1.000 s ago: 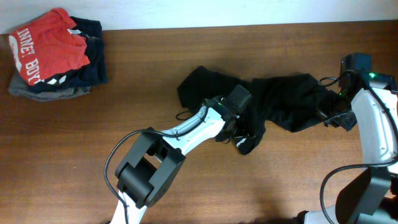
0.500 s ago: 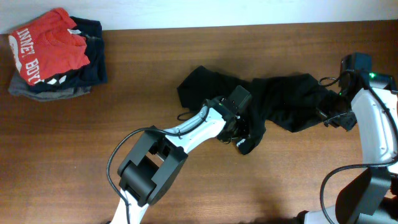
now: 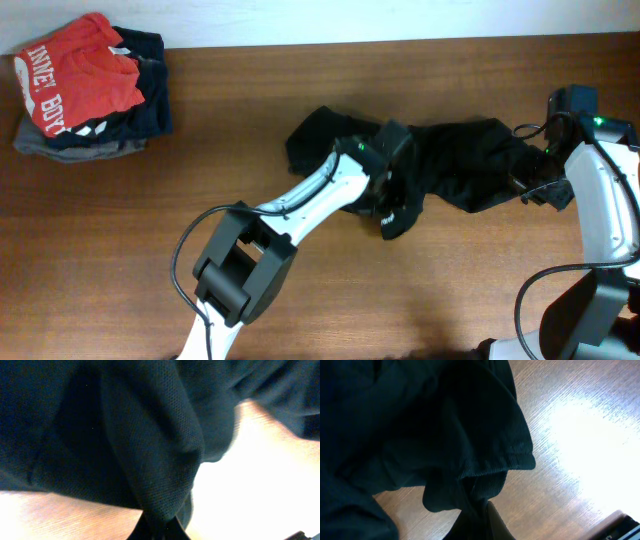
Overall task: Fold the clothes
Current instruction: 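Lift the grasped fabric with the left gripper toward the far side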
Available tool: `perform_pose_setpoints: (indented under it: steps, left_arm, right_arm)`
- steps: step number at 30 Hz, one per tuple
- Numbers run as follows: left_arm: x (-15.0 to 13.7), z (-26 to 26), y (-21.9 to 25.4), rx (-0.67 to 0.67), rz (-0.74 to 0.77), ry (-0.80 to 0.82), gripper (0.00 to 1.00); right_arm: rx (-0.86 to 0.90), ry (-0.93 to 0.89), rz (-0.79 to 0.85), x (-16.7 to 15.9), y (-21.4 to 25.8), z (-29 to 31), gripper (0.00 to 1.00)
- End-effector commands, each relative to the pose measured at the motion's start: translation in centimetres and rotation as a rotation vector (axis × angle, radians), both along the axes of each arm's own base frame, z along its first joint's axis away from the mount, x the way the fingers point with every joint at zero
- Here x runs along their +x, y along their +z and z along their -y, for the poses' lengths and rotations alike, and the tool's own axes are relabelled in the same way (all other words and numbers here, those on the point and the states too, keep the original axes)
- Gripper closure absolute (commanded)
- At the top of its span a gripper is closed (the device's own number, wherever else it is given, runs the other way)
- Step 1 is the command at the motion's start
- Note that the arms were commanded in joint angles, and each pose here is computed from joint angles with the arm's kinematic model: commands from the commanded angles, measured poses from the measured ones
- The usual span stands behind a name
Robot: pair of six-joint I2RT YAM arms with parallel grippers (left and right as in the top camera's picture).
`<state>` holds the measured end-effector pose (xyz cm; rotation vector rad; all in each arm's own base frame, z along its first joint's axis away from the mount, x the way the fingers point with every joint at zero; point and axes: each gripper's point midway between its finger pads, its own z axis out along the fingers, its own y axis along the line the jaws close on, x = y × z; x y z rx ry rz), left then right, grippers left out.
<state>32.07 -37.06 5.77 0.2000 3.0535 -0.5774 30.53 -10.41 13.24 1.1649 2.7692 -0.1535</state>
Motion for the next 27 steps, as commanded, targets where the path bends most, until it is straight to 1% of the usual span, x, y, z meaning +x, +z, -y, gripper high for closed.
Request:
perform_pose_setpoints:
  steps: [1,5,8,16,18,21,27]
  left_arm:
    - [2.9,-0.9,3.9,0.044,0.135,-0.031,0.99]
    - [4.5,-3.1,7.6,0.138,0.224,-0.017,0.99]
    - [5.9,-5.7,10.7,0.217,0.303,0.034,0.99]
    - [8.4,-11.7,16.8,0.365,0.497,0.170,0.99]
    - [8.7,-13.3,18.3,0.390,0.534,0.206,0.99]
    - [8.8,-15.2,20.6,0.394,0.575,0.251,1.00]
    - [8.2,-18.0,25.1,0.404,0.681,0.327,0.99]
  right_arm:
    - [0.016,0.001,-0.003,-0.3,0.0,-0.5,0.96]
    - [0.022,0.002,-0.002,-0.5,0.3,-0.6,0.96]
    - [0.024,0.001,-0.010,-1.1,0.7,-0.8,0.96]
    - [0.022,0.002,-0.001,-2.2,2.0,-1.1,0.96]
    - [0.016,0.003,0.021,-2.4,2.7,-1.2,0.96]
    - [0.003,0.004,0.070,-2.7,4.1,-1.2,0.96]
    - [-0.025,0.023,0.181,-3.3,7.2,-2.0,0.96]
